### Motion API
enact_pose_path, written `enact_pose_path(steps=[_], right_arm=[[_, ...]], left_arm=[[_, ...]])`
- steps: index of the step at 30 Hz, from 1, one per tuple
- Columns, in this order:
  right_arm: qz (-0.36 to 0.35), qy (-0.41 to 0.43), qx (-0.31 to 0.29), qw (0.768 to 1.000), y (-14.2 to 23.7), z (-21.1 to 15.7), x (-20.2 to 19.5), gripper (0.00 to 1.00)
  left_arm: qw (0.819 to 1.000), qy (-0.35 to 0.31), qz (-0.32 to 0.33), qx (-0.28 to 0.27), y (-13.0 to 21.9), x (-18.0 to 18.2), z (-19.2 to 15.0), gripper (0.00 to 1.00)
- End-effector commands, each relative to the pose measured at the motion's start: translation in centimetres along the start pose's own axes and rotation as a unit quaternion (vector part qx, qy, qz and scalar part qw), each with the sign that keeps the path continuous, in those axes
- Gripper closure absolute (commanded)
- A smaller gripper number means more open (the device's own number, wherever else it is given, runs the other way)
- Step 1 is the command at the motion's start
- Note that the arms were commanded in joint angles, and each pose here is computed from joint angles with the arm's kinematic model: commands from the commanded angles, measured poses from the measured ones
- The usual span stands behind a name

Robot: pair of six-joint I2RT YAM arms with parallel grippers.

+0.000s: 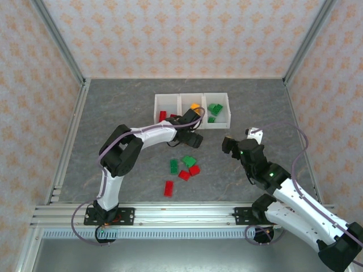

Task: Sort the legos into containers by color
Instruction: Pick up the lego from the center of the table.

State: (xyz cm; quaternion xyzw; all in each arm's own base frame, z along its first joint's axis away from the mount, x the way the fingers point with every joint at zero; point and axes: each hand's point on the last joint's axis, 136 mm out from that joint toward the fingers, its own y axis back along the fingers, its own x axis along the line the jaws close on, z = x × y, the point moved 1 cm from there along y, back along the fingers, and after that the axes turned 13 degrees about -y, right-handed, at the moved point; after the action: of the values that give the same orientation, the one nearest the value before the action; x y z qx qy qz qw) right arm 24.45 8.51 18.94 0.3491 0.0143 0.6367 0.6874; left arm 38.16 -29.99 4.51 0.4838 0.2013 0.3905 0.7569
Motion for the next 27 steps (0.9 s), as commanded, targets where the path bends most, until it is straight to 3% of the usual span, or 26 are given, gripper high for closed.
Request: enact_pose_path(steps=[1, 12, 16, 27], right_arm=[[-0.006, 0.001, -0.007, 1.0, -0.1, 0.2, -0.3, 0.0], [-0.006, 0.004, -0.007, 1.0, -0.2, 0.1, -0.3, 0.0], [-0.006, 0.005, -0.006, 1.0, -0.3, 0.1, -0.3, 0.0], [-0.007, 0.005, -0.006, 1.0, -0.3, 0.1, -0.3, 0.0]], left_arm=[[1.0, -0.011, 0.003, 0.024, -1.0, 0.0, -0.4, 0.2], [0.999, -0.015, 0.006, 0.05, -2.1, -0.1, -0.8, 0.27], [0.998, -0.013, 0.008, 0.054, -2.1, -0.1, -0.6, 0.37], [0.996, -0.009, 0.021, 0.089, -3.0, 0.1, -2.7, 0.47]])
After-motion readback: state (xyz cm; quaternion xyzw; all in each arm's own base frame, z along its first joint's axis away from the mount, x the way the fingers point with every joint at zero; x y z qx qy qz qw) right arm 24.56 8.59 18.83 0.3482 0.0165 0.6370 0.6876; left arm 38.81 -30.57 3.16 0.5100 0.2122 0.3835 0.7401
